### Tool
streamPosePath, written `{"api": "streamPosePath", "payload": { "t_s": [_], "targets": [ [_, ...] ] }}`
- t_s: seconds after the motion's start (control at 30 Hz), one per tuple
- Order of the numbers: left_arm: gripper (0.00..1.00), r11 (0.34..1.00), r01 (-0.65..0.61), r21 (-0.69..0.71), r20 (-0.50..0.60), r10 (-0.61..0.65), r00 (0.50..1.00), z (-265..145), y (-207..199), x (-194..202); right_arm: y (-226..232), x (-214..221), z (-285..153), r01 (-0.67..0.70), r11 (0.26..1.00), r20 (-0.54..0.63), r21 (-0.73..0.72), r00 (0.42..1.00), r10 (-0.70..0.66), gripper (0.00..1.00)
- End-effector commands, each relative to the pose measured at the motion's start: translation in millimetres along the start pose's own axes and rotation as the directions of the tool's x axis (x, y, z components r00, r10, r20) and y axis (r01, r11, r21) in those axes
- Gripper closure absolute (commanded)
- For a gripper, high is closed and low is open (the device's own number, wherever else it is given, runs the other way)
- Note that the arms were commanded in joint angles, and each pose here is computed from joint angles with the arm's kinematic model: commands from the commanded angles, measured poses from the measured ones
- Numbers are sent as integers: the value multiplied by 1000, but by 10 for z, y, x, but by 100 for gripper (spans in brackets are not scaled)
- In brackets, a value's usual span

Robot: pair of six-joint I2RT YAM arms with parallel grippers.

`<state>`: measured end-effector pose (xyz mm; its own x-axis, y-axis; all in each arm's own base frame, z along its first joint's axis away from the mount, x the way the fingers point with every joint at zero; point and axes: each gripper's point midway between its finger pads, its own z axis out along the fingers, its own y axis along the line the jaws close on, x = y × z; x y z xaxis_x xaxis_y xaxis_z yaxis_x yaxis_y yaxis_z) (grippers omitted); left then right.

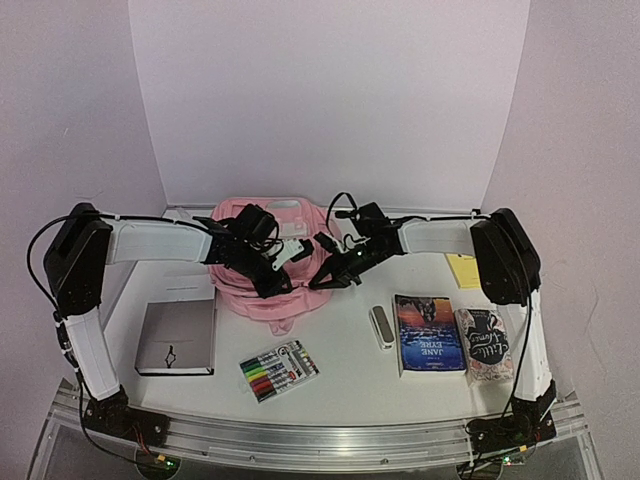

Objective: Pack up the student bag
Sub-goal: Unzip the student bag at the center of the board.

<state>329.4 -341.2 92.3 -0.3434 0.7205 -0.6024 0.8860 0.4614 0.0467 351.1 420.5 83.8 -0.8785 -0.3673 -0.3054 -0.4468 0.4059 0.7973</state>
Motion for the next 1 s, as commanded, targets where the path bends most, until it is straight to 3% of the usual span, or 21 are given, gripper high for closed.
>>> {"api": "streamPosePath", "payload": {
  "t_s": [0.0,0.13,0.53,0.97],
  "targets": [
    [85,1000,2,-30,44,0,999,-63,69,-198,340,-157,-206,94,996,67,-14,993,-92,100],
    [100,998,5,-55,73,-1,997,-210,114,-326,234,-164,-258,87,996,80,22,993,-89,100],
    [100,991,-5,-136,158,27,987,-812,245,-523,-306,-424,-760,15,987,199,163,979,-47,100],
    [100,997,-46,-68,121,54,991,-909,106,-434,-724,-1130,-1260,-17,945,369,326,923,-111,100]
  ]
}}
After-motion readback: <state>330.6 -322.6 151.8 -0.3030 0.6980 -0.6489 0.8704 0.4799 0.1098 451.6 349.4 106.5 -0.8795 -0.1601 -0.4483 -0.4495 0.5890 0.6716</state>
